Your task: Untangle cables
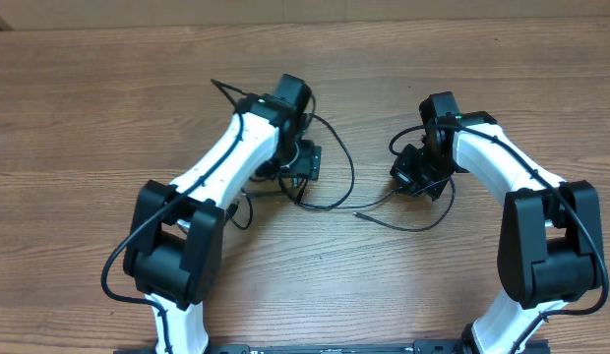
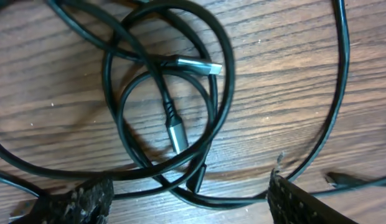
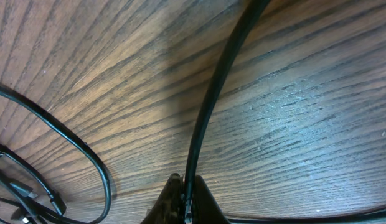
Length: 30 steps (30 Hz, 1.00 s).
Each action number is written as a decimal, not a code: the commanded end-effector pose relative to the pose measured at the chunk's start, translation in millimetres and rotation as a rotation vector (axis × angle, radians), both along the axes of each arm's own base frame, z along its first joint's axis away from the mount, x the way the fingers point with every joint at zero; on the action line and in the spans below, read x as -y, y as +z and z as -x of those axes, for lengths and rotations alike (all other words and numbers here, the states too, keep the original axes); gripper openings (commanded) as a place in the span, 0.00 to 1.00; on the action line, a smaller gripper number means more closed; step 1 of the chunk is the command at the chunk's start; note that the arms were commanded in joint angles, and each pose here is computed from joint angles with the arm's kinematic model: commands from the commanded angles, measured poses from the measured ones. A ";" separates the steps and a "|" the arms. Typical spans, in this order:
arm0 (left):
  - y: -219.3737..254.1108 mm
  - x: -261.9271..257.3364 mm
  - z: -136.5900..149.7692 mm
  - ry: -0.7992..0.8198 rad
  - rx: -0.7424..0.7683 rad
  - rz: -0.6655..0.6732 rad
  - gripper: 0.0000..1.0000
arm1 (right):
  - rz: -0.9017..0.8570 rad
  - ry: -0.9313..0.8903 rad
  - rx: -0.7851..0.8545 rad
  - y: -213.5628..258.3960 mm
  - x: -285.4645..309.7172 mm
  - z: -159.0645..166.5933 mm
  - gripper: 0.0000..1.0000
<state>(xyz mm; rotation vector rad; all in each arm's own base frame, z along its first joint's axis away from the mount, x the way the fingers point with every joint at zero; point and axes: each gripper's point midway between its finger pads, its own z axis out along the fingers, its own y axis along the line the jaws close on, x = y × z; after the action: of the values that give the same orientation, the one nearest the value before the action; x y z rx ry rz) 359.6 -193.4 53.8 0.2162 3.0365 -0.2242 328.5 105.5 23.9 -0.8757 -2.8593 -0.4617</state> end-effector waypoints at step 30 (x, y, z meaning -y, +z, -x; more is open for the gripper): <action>58.5 -20.8 -40.2 0.065 0.118 -0.136 0.04 | 0.012 0.006 0.037 6.6 2.3 -4.5 0.04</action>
<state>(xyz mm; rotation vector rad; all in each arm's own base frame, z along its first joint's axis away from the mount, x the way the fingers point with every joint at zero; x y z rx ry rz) 386.1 -174.0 89.0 0.1474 2.9691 0.0609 330.2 105.7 24.0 -0.8757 -2.8655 -0.4668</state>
